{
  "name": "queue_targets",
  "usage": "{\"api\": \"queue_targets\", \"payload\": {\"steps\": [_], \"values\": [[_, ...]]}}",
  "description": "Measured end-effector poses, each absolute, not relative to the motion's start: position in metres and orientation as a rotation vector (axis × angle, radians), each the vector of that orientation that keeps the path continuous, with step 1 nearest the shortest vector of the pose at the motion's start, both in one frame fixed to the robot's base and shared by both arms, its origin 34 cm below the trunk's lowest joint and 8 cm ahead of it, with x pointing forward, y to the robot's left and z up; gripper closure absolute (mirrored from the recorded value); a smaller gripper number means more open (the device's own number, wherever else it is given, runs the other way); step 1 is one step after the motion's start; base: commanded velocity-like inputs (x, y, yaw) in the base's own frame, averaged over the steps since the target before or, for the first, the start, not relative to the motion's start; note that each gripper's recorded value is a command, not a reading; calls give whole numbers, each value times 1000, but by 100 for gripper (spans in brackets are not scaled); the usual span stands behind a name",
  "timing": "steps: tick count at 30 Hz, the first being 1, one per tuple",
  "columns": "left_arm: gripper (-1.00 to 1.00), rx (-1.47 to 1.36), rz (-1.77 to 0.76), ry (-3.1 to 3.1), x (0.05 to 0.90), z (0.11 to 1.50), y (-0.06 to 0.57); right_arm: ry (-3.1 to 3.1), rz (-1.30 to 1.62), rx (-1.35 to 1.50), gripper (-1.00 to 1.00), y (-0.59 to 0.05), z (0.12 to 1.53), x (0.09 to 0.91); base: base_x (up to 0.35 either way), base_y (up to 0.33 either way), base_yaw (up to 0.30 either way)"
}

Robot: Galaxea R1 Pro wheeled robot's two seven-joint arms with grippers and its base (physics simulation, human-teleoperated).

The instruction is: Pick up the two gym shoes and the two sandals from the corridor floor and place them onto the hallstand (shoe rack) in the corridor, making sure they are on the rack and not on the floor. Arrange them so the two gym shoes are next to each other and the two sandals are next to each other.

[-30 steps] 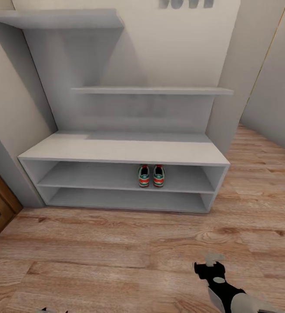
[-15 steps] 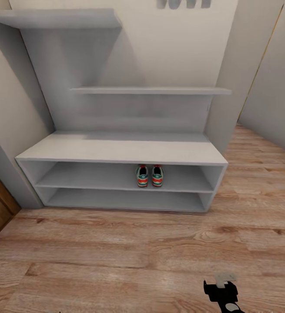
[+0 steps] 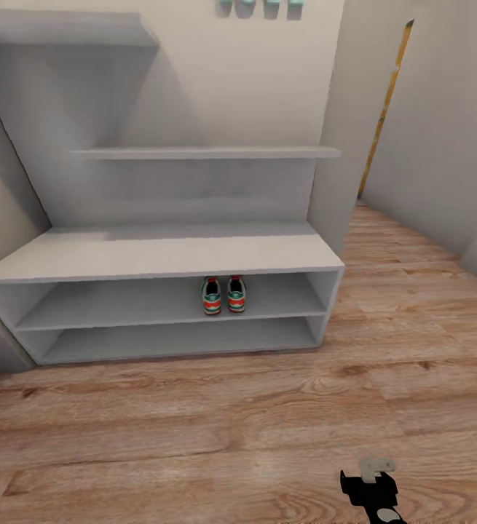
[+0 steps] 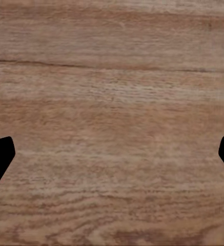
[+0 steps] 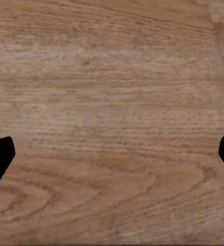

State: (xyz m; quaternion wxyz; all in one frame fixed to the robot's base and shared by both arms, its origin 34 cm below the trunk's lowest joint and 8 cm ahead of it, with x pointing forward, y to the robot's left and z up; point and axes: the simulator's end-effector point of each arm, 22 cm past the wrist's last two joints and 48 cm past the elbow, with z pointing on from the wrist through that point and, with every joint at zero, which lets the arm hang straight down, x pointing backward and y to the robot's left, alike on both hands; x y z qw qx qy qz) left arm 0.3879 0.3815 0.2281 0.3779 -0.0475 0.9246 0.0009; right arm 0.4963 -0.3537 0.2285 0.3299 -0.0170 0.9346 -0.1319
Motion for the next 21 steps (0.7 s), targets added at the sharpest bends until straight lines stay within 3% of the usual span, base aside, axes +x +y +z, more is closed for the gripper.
{"api": "queue_targets", "payload": {"steps": [21], "values": [[-100,-127,-2,2372,384,226,380,2442,-340,-45,-100,-351,230,497,0,0,-299]]}}
